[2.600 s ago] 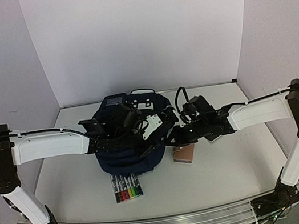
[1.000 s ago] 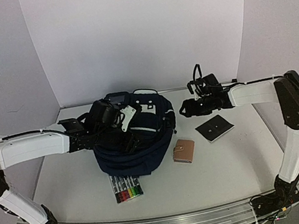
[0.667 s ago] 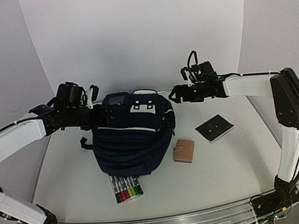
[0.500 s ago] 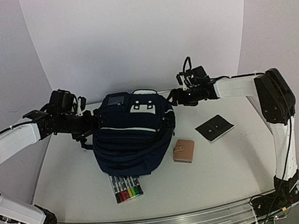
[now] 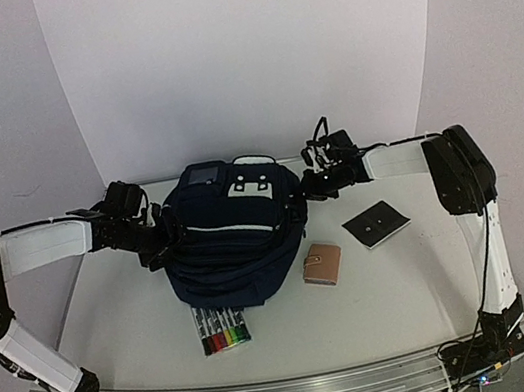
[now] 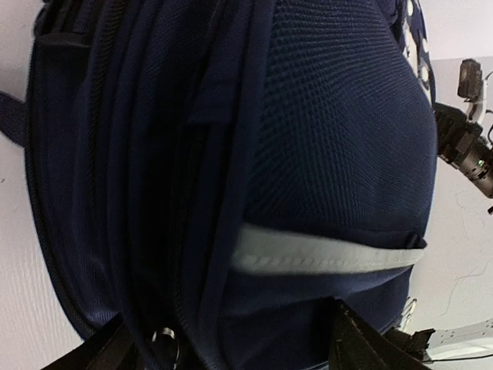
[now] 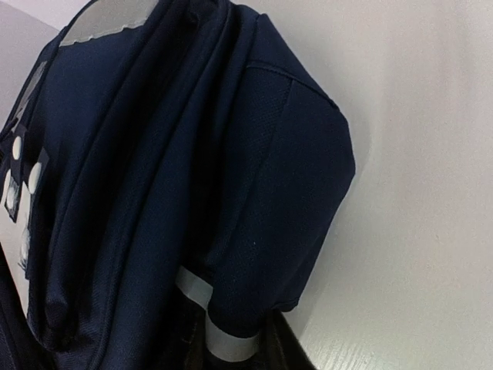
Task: Pack the student bag
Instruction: Adjust the student bag at the center of the board.
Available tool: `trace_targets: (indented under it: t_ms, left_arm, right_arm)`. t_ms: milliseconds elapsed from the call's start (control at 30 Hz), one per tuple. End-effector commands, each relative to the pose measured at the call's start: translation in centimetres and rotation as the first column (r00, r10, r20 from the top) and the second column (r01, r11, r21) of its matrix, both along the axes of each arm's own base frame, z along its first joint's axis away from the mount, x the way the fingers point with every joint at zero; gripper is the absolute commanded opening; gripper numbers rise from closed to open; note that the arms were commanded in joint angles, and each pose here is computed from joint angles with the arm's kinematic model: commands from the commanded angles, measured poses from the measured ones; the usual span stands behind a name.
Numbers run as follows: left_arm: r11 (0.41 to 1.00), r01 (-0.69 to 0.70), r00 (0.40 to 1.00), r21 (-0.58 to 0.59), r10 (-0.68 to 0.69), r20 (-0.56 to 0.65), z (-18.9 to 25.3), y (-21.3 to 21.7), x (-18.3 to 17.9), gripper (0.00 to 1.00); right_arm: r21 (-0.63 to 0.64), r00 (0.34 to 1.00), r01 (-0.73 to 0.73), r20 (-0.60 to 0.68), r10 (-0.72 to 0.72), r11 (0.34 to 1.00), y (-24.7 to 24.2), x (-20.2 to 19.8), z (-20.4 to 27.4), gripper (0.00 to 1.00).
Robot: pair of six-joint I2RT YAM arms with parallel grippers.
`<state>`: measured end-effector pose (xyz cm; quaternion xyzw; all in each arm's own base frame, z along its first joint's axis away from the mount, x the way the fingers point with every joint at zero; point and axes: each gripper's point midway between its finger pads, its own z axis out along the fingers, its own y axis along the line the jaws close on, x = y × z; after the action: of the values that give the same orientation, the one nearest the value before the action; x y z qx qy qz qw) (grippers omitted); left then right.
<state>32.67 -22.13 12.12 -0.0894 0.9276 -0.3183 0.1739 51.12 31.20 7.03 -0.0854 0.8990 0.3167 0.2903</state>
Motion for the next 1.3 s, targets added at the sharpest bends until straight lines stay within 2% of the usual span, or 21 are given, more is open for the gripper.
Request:
trace_targets:
  t_ms: [0,167,300,367,433,467,533,600,667,767,867,967,1167,1267]
  left_arm:
    - [0.991,0.018,0.987,-0.136,0.004,0.159,2.4,-2.2,5.8,0.68]
    - [0.975,0.042,0.96,-0.216,0.02,0.28,4.6,-3.4,12.4,0.49]
    - [0.964,0.084,0.925,-0.252,0.018,0.379,6.7,-4.0,16.9,0.46]
    - [0.966,0.106,0.903,-0.237,0.006,0.429,7.3,-4.3,18.6,0.48]
    - [0.973,0.121,0.886,-0.198,-0.016,0.463,7.4,-4.5,19.9,0.55]
    - [0.978,0.115,0.882,-0.172,-0.021,0.471,7.4,-4.3,20.2,0.6]
    - [0.989,0.095,0.874,-0.11,-0.03,0.485,7.2,-3.6,20.5,0.7]
    - [0.997,0.065,0.88,-0.032,-0.042,0.473,6.6,-2.4,19.9,0.78]
    - [0.998,0.021,0.879,0.058,-0.046,0.475,6.5,-0.8,19.2,0.84]
    - [0.988,-0.038,0.89,0.148,-0.034,0.454,6.4,1.7,16.9,0.91]
    - [0.985,-0.063,0.909,0.161,-0.01,0.417,6.0,2.9,14.4,0.94]
    - [0.993,-0.048,0.937,0.11,0.006,0.349,5.0,2.8,11.9,0.96]
    - [1.0,-0.027,0.975,-0.013,0.029,0.222,2.6,1.9,8.7,0.96]
    - [0.999,-0.032,0.984,-0.025,0.036,0.176,1.3,1.8,8.0,0.94]
  right_arm:
    - [0.082,0.996,-0.082,0.045,0.079,0.993,1.6,0.0,2.9,0.01]
    - [0.147,0.989,-0.11,0.111,0.094,0.983,1.2,-2.3,7.2,0.0]
    - [0.118,0.994,-0.038,0.102,0.026,0.992,-0.9,-4.7,8.0,0.0]
    - [0.095,0.998,0.004,0.068,-0.011,0.995,-2.1,-6.2,7.0,0.0]
    - [0.068,0.999,0.038,0.018,-0.04,0.997,-3.2,-7.9,5.1,0.0]
    - [0.056,0.999,0.052,0.008,-0.052,0.997,-3.7,-8.4,4.7,0.05]
    - [0.029,0.997,0.079,-0.002,-0.079,0.996,-4.7,-9.3,4.1,0.25]
    - [0.016,0.996,0.088,0.015,-0.088,0.996,-5.3,-9.8,4.8,0.43]
    - [0.017,0.996,0.077,0.045,-0.078,0.997,-5.5,-10.2,6.4,0.54]
    - [0.004,0.995,0.037,0.091,-0.037,0.999,-5.0,-11.0,8.9,0.63]
    - [-0.015,0.991,-0.04,0.126,0.041,0.999,-3.4,-12.0,10.4,0.7]
    - [-0.027,0.987,-0.111,0.111,0.113,0.993,-1.8,-12.7,9.5,0.69]
    - [-0.051,0.979,-0.186,0.072,0.189,0.981,0.1,-12.0,6.7,0.56]
    - [-0.066,0.976,-0.201,0.069,0.206,0.977,0.6,-11.2,5.9,0.53]
